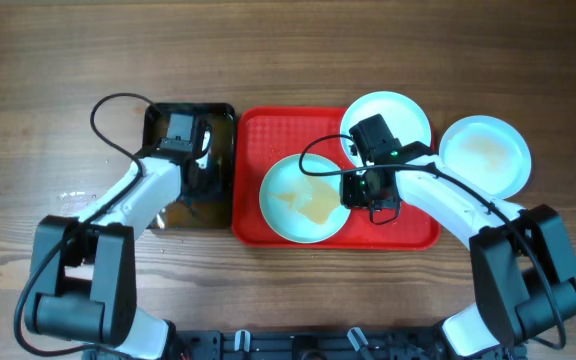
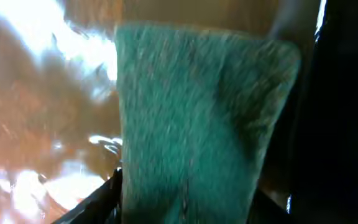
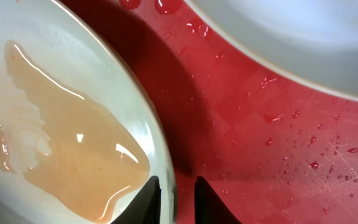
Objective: Clean dirty plates on tray and stack at the side
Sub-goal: 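Return the sponge to the water tray with left gripper, then carry the second plate with right gripper and stack it on the first, then grasp the remaining back-right plate with right gripper and pull it center, then scrub the third plate with the sponge in the left gripper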
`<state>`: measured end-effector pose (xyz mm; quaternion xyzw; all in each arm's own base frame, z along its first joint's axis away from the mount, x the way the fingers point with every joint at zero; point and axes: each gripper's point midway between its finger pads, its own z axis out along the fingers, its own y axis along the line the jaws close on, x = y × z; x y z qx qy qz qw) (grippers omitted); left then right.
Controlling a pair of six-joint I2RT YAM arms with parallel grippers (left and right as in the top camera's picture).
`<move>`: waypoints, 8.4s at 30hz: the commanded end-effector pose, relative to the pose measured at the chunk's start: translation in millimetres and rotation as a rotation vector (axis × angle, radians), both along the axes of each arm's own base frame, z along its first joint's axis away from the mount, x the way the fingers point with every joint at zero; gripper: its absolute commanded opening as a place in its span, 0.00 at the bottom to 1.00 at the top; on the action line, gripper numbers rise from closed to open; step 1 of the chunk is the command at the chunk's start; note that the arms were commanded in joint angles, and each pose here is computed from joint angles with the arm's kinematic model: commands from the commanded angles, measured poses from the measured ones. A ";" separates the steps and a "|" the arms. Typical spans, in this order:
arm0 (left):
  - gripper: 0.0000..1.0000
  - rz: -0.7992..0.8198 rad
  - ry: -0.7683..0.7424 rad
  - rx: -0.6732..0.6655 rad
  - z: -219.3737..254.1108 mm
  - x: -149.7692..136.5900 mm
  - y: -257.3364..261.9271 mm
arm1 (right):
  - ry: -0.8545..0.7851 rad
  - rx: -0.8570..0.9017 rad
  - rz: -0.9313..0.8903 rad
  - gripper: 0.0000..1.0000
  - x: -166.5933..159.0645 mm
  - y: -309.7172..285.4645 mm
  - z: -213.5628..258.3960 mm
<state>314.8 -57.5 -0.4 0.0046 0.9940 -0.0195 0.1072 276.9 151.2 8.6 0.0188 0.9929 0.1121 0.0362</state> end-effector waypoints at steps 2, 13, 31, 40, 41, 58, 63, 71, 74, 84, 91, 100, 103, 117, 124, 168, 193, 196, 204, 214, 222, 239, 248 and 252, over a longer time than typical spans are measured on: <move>0.47 0.021 0.050 -0.005 -2.5 -13.3 2.6 | -0.014 -0.014 0.013 0.20 -0.2 -2.2 0.9; 0.61 0.028 -0.109 -0.003 12.1 25.8 1.4 | -0.014 -0.015 0.013 0.20 -0.4 -2.3 0.8; 0.43 0.019 -0.212 -0.051 34.1 43.5 -7.3 | -0.021 -0.012 0.012 0.20 1.3 -1.6 1.1; 0.71 0.144 -0.038 -0.051 41.8 -9.7 1.9 | 0.011 0.025 0.020 0.20 1.2 7.0 -13.0; 0.72 0.144 -0.041 -0.052 42.0 -9.0 1.8 | 0.020 0.026 0.020 0.13 0.1 7.3 -14.9; 0.78 0.143 -0.072 -0.060 44.0 -1.7 0.5 | -0.492 -0.353 0.073 0.04 69.2 -53.4 87.0; 0.78 0.143 -0.078 -0.061 44.5 -0.2 0.3 | -0.626 -0.539 0.223 0.04 75.6 -35.1 116.5; 0.78 0.143 -0.078 -0.061 44.5 -0.2 0.3 | -0.959 -0.832 0.403 0.04 74.5 25.1 182.7; 0.78 0.143 -0.078 -0.061 44.5 -0.2 0.3 | -1.040 -0.911 0.419 0.04 71.2 38.0 204.0; 0.78 0.143 -0.078 -0.061 44.5 -0.2 0.3 | -1.122 -1.054 0.520 0.04 77.5 50.6 237.5; 0.78 0.143 -0.078 -0.061 44.5 -0.2 0.3 | -1.114 -0.863 0.269 0.04 82.1 35.0 221.2; 0.78 0.143 -0.078 -0.061 44.5 -0.2 0.3 | -0.627 -0.208 -0.261 0.04 105.8 -53.1 122.2; 0.78 0.143 -0.078 -0.061 44.5 -0.2 0.3 | -0.527 -0.051 -0.397 0.04 114.1 -97.9 114.3; 0.78 0.143 -0.078 -0.061 44.5 -0.3 0.2 | -0.301 -0.166 -1.025 0.05 37.3 -317.8 84.5; 0.78 0.143 -0.078 -0.061 44.5 -0.2 0.2 | -0.275 -0.148 -1.018 0.33 34.0 -312.4 81.9; 0.81 0.141 -0.131 -0.074 45.2 14.4 -2.3 | -0.070 0.146 -0.147 0.04 21.9 -24.8 -19.3; 0.04 0.131 -0.210 -0.117 58.7 29.6 -9.1 | -0.093 0.030 -0.096 0.04 21.7 -42.8 -23.6; 0.04 0.104 -0.242 -0.196 76.3 29.4 -21.7 | -0.115 -0.006 -0.076 0.04 24.9 -48.3 -24.2; 0.04 0.033 -0.207 -0.376 84.5 22.9 -53.9 | -0.129 -0.002 -0.074 0.04 28.0 -47.4 -23.3; 0.04 -0.056 -0.144 -0.698 92.8 21.2 -146.4 | -0.127 0.005 -0.073 0.05 27.7 -46.2 -23.2; 0.04 -0.124 0.022 -0.868 50.5 -4.0 -244.2 | -0.127 0.005 -0.073 0.04 27.7 -46.2 -23.2; 0.04 -0.006 0.036 -0.714 2.6 11.5 -201.9 | -0.125 0.004 -0.072 0.04 27.1 -46.5 -23.3; 0.04 -0.208 -0.208 -0.662 81.0 20.1 -187.8 | -0.124 0.004 -0.072 0.04 26.9 -46.5 -23.4; 0.04 -0.134 -0.352 -0.405 100.0 31.3 -140.2 | -0.124 0.004 -0.072 0.04 26.8 -46.5 -23.4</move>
